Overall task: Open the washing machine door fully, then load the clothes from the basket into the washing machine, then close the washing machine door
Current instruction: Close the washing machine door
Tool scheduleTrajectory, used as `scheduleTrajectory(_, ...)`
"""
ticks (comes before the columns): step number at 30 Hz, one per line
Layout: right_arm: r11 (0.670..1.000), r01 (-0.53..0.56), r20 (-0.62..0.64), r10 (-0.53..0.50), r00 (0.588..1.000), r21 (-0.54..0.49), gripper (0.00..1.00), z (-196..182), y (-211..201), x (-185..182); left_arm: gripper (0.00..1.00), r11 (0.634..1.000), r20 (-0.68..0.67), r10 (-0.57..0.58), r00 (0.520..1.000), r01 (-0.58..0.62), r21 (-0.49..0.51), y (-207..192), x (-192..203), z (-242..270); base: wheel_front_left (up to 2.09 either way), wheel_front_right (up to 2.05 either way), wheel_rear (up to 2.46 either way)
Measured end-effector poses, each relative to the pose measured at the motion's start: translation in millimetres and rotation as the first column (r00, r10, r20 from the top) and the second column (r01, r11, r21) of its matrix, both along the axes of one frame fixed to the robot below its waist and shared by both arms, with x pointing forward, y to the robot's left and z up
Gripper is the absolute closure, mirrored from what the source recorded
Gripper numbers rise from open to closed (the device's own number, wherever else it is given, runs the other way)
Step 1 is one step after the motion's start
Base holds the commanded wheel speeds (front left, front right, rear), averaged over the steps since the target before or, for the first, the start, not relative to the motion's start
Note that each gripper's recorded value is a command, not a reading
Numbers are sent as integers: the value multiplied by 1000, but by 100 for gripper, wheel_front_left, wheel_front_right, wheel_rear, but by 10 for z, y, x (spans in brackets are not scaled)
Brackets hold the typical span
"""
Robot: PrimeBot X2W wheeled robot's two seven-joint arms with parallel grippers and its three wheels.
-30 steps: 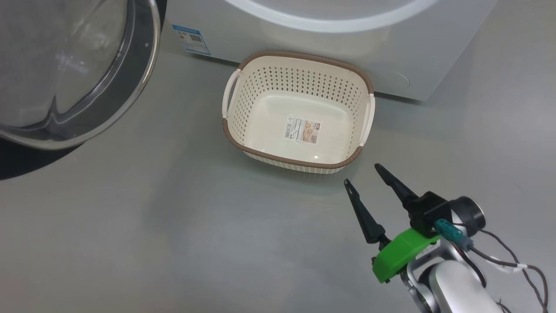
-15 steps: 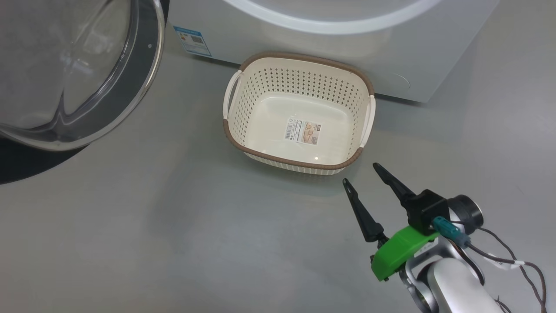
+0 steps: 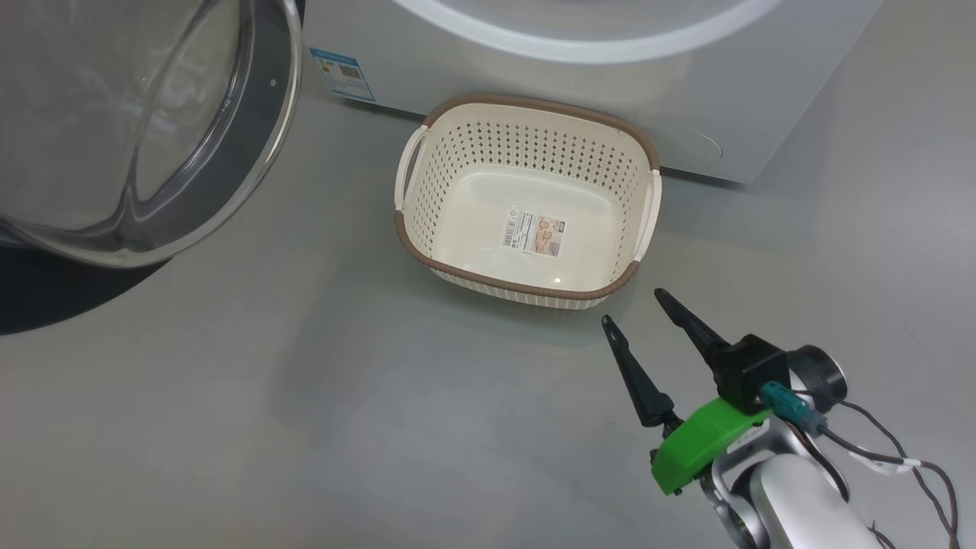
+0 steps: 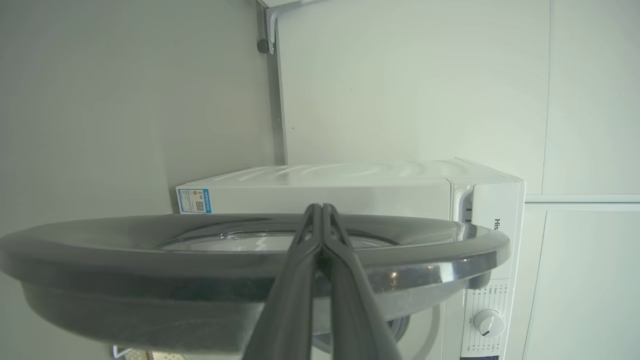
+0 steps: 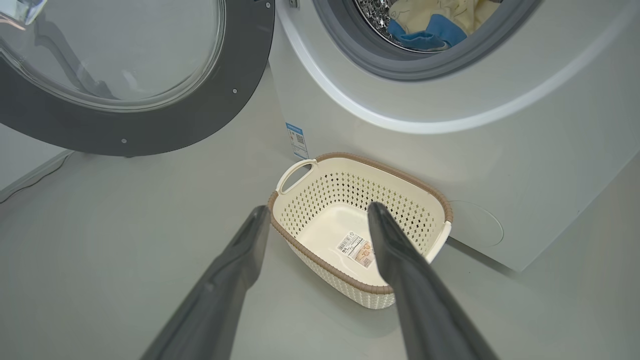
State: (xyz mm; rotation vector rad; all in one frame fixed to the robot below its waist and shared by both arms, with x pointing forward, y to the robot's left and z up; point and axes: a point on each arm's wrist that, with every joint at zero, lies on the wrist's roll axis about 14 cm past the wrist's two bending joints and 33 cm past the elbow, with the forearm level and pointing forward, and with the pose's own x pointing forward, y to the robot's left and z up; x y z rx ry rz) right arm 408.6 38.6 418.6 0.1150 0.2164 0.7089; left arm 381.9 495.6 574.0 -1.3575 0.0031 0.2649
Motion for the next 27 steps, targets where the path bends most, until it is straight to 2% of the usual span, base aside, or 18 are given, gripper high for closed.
scheduleTrajectory(27, 999, 17, 29, -18, 999, 45, 0, 163, -31, -80, 100, 976, 30, -213, 977, 214, -47, -440, 28, 30, 0, 0, 0)
